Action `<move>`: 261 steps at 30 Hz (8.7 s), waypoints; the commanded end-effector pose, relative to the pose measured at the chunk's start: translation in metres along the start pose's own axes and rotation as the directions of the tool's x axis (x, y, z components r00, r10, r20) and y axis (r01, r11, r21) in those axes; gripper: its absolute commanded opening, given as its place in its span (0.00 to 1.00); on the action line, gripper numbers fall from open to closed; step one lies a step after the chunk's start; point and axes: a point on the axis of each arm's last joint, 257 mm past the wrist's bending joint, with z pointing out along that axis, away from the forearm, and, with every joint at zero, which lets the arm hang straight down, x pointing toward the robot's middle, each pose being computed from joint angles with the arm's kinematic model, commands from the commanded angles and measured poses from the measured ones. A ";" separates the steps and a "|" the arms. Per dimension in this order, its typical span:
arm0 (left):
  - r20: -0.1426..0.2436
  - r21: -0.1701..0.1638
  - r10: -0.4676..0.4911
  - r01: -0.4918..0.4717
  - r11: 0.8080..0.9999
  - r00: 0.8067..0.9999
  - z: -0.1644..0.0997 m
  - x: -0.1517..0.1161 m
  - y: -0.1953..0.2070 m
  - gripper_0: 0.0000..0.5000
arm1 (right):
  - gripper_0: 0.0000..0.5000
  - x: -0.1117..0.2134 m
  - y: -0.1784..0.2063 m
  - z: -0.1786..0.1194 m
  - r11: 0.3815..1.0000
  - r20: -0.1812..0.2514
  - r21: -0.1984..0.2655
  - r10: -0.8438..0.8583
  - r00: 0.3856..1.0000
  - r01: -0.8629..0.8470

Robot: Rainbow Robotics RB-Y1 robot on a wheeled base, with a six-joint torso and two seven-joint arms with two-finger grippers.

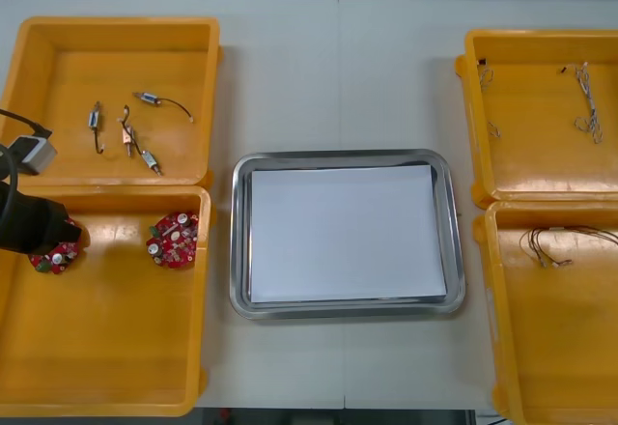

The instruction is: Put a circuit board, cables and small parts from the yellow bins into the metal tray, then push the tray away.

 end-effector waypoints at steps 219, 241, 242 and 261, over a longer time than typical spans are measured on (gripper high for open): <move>-0.036 0.054 0.544 -0.542 0.838 0.838 0.009 0.079 -0.044 1.00 | 0.00 -0.034 0.239 -0.083 0.379 0.036 -0.100 -0.923 0.384 0.920; -0.006 0.035 0.579 -0.578 0.815 0.815 0.045 0.104 -0.030 1.00 | 0.00 -0.033 0.235 -0.082 0.382 0.017 -0.100 -0.923 0.385 0.919; -0.008 0.036 0.578 -0.578 0.815 0.816 0.046 0.106 -0.029 1.00 | 0.00 -0.033 0.235 -0.082 0.382 0.017 -0.100 -0.923 0.385 0.919; -0.005 0.052 0.525 -0.524 0.850 0.851 0.067 0.120 -0.024 1.00 | 0.00 -0.032 0.232 -0.082 0.382 0.007 -0.097 -0.923 0.385 0.919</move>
